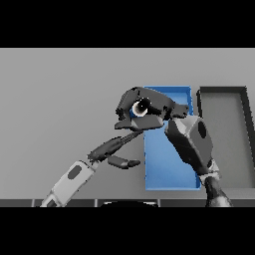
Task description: Pick up the blue pipe and place it into the blue bin.
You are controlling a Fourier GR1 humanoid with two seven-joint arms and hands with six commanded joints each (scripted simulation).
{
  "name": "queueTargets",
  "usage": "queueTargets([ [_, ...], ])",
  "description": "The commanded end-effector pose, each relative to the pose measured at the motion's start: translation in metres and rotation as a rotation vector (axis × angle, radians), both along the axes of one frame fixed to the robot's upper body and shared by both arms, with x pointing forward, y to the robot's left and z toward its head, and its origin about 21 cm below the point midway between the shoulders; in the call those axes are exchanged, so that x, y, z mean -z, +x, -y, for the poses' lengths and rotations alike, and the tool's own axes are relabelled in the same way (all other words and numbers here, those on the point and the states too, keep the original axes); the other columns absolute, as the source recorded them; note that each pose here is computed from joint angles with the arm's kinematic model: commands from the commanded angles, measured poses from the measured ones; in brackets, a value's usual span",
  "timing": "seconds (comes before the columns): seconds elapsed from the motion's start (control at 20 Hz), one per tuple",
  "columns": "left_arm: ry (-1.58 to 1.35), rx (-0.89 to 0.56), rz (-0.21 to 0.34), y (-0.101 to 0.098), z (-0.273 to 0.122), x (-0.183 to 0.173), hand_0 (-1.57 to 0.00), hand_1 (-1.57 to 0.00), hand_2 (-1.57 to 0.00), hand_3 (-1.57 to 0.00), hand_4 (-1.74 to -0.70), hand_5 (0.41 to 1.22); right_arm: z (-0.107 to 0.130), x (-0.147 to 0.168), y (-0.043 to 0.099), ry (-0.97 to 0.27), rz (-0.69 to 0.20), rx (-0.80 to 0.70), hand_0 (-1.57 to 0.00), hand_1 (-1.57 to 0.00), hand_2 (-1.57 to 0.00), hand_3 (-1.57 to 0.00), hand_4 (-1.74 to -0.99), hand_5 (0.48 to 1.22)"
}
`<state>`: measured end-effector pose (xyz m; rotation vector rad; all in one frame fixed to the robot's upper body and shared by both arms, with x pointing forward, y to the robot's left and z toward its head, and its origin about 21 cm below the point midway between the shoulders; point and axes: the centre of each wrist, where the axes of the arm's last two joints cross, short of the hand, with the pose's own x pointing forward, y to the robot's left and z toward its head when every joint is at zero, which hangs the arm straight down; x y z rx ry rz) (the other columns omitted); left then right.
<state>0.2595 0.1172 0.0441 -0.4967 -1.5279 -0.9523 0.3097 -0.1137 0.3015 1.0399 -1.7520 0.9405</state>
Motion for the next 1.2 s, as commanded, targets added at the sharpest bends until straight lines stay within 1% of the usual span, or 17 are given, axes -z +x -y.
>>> queueTargets([
  [0.0,-0.005,0.001,0.003,0.000,0.001,-0.002,0.00,0.00,0.00,0.00,-0.87,0.484,0.004,-0.006,0.007,0.014,-0.005,0.040,-1.57,-1.57,-1.57,-1.57,-1.496,1.221],
  [0.1,-0.001,-0.005,0.006,-0.001,0.004,-0.004,0.00,0.00,0.00,0.00,-0.86,0.484,0.013,-0.018,0.020,0.052,0.004,0.143,-1.57,-1.57,-1.57,-1.57,-1.497,1.221],
  [0.2,0.022,-0.018,-0.012,-0.001,0.004,-0.004,0.00,0.00,0.00,0.00,-0.85,0.484,0.028,-0.023,0.038,0.029,0.003,0.258,-1.57,-1.57,-1.57,-1.57,-1.498,1.221],
  [0.25,0.021,-0.022,0.002,0.000,0.001,-0.005,0.00,0.00,0.00,0.00,-0.84,0.481,0.037,-0.021,0.048,0.012,-0.010,0.321,-1.57,-1.57,-1.57,-1.57,-1.498,1.221],
  [0.35,0.026,-0.033,0.009,0.000,0.002,-0.006,0.00,0.00,0.00,0.00,-0.84,0.474,0.057,-0.010,0.068,-0.018,-0.072,0.433,-1.57,-1.57,-1.57,-1.57,-1.498,1.221],
  [0.4,0.036,-0.038,0.018,0.002,0.002,-0.007,0.00,0.00,0.00,0.00,-0.83,0.470,0.064,-0.002,0.075,-0.027,-0.098,0.471,-1.57,-1.57,-1.57,-1.57,-1.499,1.221],
  [0.45,0.035,-0.037,0.017,0.002,0.000,-0.008,0.00,0.00,0.00,0.00,-0.83,0.467,0.081,0.008,0.083,-0.035,-0.145,0.524,-1.57,-1.57,-1.57,-1.57,-1.499,1.221],
  [0.5,0.038,-0.044,0.010,0.002,-0.003,-0.005,0.00,0.00,0.00,0.00,-0.83,0.465,0.091,0.015,0.087,-0.053,-0.190,0.563,-1.57,-1.57,-1.57,-1.57,-1.499,1.221],
  [0.6,0.034,-0.037,0.022,0.000,-0.008,-0.007,0.00,0.00,0.00,0.00,-0.83,0.461,0.111,0.041,0.092,-0.075,-0.263,0.646,-1.57,-1.57,-1.57,-1.57,-1.499,1.221],
  [0.65,0.046,-0.046,0.021,0.002,-0.006,-0.008,0.00,0.00,0.00,0.00,-0.82,0.462,0.114,0.053,0.093,-0.096,-0.303,0.675,-1.57,-1.57,-1.57,-1.57,-1.499,1.221],
  [0.7,0.041,-0.041,0.023,0.002,-0.005,-0.009,0.00,0.00,0.00,0.00,-0.83,0.462,0.122,0.063,0.091,-0.103,-0.336,0.692,-1.57,-1.57,-1.57,-1.57,-1.499,1.221],
  [0.8,0.048,-0.041,0.019,0.000,-0.004,-0.005,0.00,0.00,0.00,0.00,-0.83,0.464,0.129,0.087,0.089,-0.169,-0.411,0.752,-1.57,-1.57,-1.57,-1.57,-1.499,1.221],
  [0.9,0.043,-0.042,0.022,-0.001,-0.007,-0.004,0.00,0.00,0.00,0.00,-0.83,0.468,0.140,0.108,0.082,-0.203,-0.480,0.806,-1.57,-1.57,-1.57,-1.57,-1.499,1.221],
  [0.95,0.036,-0.042,0.019,0.000,-0.006,-0.006,0.00,0.00,0.00,0.00,-0.83,0.469,0.146,0.118,0.079,-0.232,-0.535,0.842,-1.57,-1.57,-1.57,-1.57,-1.499,1.221],
  [1.05,0.037,-0.031,0.015,-0.004,-0.008,-0.001,0.00,0.00,0.00,0.00,-0.83,0.470,0.150,0.140,0.074,-0.285,-0.596,0.905,-1.57,-1.57,-1.57,-1.57,-1.499,1.221],
  [1.1,0.040,-0.033,0.016,-0.005,-0.009,-0.001,0.00,0.00,0.00,0.00,-0.83,0.470,0.154,0.146,0.073,-0.321,-0.621,0.929,-1.57,-1.57,-1.57,-1.35,-1.548,1.221],
  [1.15,0.040,-0.034,0.012,-0.005,-0.007,-0.002,0.00,0.00,0.00,0.00,-0.83,0.470,0.156,0.156,0.068,-0.347,-0.640,0.931,-1.57,-1.57,-1.57,-1.08,-1.586,1.221],
])
